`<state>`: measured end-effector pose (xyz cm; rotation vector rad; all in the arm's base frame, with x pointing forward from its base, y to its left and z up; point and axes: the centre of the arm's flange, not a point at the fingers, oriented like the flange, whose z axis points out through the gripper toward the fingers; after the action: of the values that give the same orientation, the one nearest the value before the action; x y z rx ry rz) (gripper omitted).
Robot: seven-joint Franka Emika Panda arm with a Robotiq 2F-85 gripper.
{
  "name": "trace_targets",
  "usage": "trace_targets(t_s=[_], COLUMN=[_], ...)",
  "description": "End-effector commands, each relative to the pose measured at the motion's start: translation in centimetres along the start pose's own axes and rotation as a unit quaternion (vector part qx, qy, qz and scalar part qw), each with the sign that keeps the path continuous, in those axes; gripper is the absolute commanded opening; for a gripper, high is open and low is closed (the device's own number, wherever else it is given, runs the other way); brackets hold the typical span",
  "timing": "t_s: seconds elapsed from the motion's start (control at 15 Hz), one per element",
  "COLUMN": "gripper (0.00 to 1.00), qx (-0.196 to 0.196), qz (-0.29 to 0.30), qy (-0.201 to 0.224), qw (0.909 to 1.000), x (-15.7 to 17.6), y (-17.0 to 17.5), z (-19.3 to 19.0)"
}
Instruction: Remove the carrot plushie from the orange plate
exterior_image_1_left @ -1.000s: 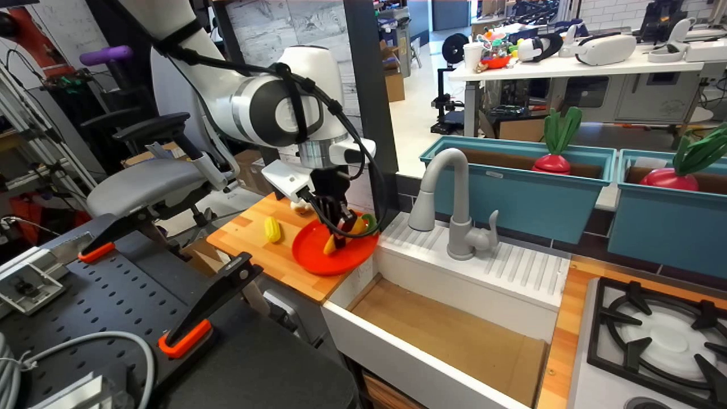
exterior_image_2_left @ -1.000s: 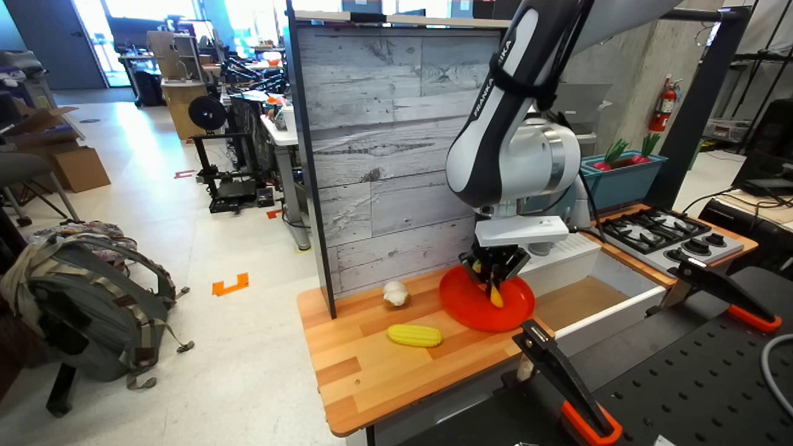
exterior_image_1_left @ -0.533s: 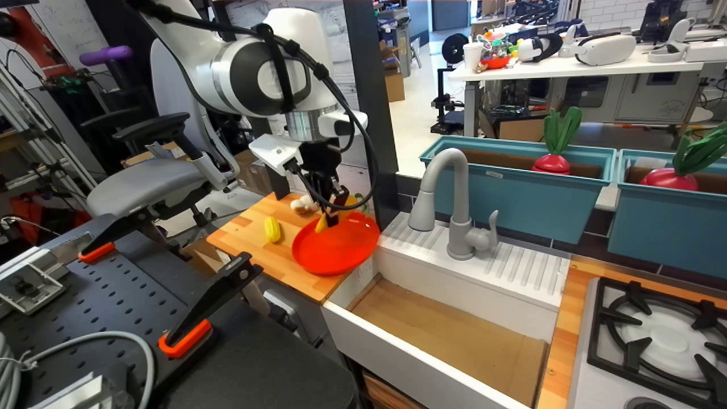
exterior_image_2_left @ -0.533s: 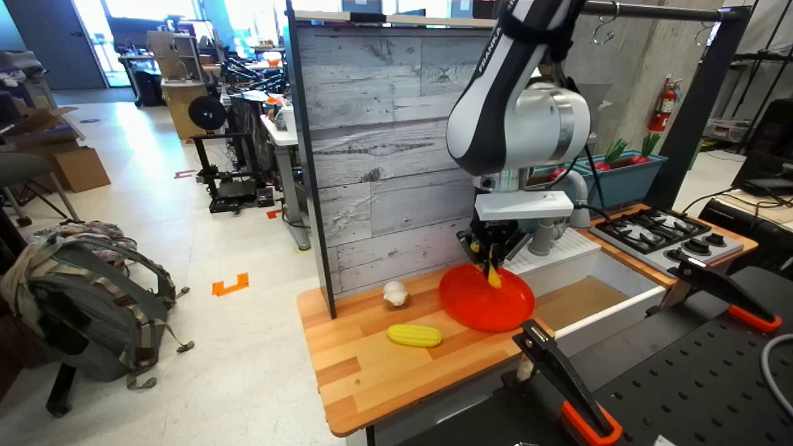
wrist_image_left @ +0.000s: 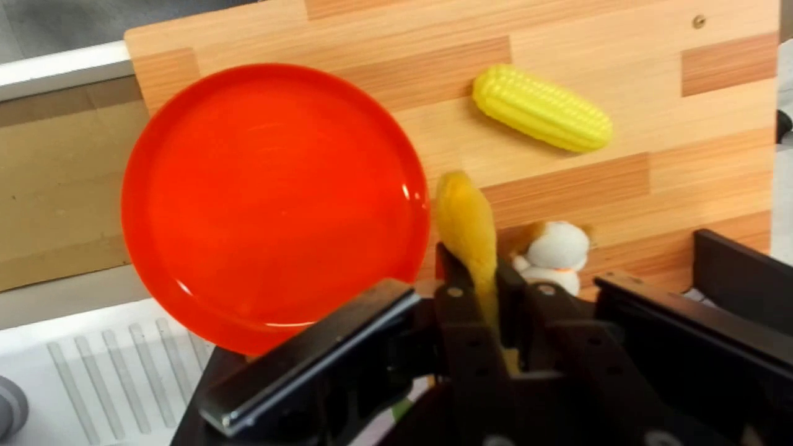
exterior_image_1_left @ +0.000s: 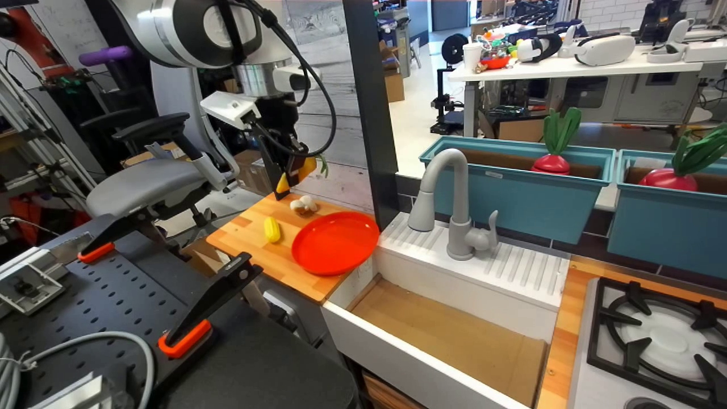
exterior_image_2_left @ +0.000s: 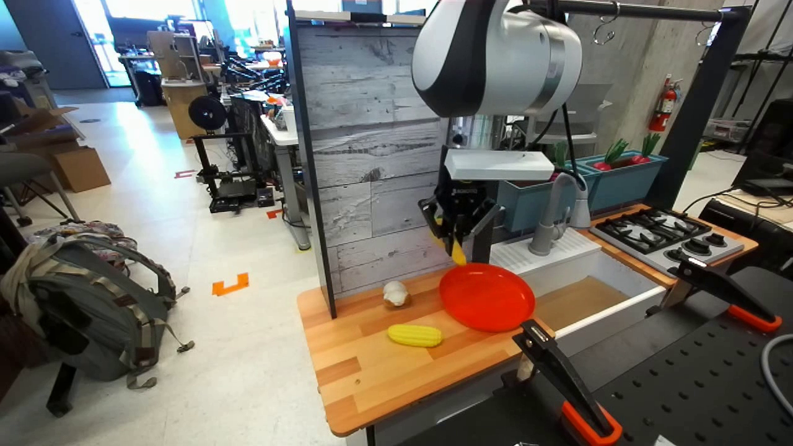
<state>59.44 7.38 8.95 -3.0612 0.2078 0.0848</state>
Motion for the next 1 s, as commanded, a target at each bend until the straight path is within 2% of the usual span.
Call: trace_targets(t_s=[0.0,0.4,0.67,0.93], gripper=[0.03,0.03,0.03,0.03], qx=[0.003,-0.010,-0.022,-0.029], qz=[-0.039,-0.072,-0.088,-0.089], qy=[-0.009,-0.037,-0.059,-0.075], qw=[0.9992,0.9967,0.9942,0.9928], x=[-1.5,-1.9,-2.0,-0.4], y=[-2.9,-7.1,-8.4,-8.9], z=[-0.8,1.4,3.2,4.7])
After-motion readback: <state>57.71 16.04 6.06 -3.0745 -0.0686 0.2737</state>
